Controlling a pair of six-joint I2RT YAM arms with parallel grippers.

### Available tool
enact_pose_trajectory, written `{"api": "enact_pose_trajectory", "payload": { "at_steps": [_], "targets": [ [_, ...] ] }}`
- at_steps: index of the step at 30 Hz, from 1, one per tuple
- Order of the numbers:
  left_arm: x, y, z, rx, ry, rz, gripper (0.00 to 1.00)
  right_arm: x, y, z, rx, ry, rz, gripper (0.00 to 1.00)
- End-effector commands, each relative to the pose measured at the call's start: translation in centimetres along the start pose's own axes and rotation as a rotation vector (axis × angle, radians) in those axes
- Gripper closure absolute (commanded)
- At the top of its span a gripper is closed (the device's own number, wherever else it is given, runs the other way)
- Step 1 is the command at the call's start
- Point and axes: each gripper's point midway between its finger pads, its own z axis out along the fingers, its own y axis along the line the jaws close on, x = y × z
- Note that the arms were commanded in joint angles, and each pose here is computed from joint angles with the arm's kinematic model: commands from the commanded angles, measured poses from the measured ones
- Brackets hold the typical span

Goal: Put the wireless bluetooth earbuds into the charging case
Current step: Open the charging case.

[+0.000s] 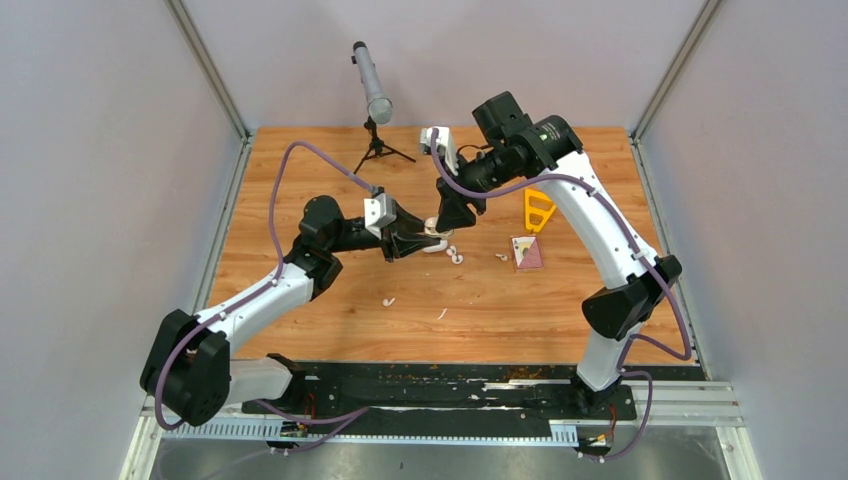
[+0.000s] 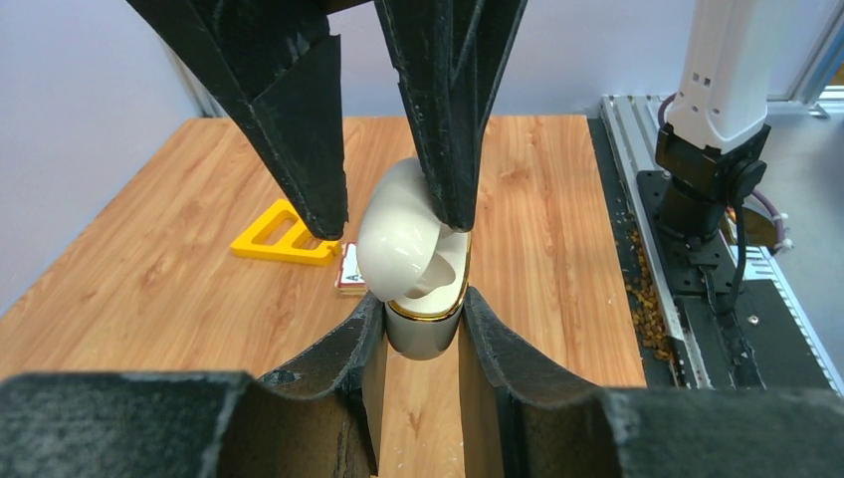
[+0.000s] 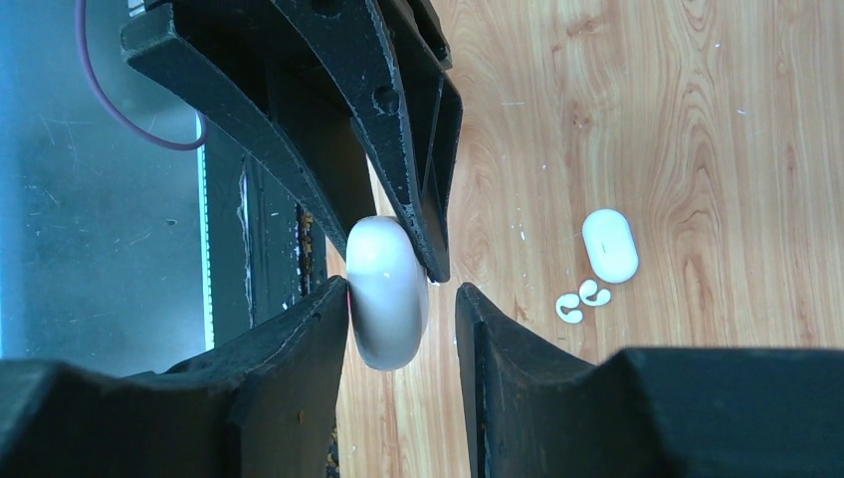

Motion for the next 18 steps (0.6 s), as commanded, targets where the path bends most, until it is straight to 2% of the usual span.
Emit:
{"api": "enact_pose_trajectory", "payload": {
  "at_steps": [1,18],
  "targets": [
    [-1.8,-0.2,0.4,0.031,-0.032,0.077,1.00,-1.9,0.2,-0.8,-0.006,-0.069,-0.033,0.56],
    [-1.4,-0.1,0.3,0.014,-0.027,0.053,1.00,-3.0,-1.0,-1.8,0.079,-0.087,-0.056,0.56]
  ]
}}
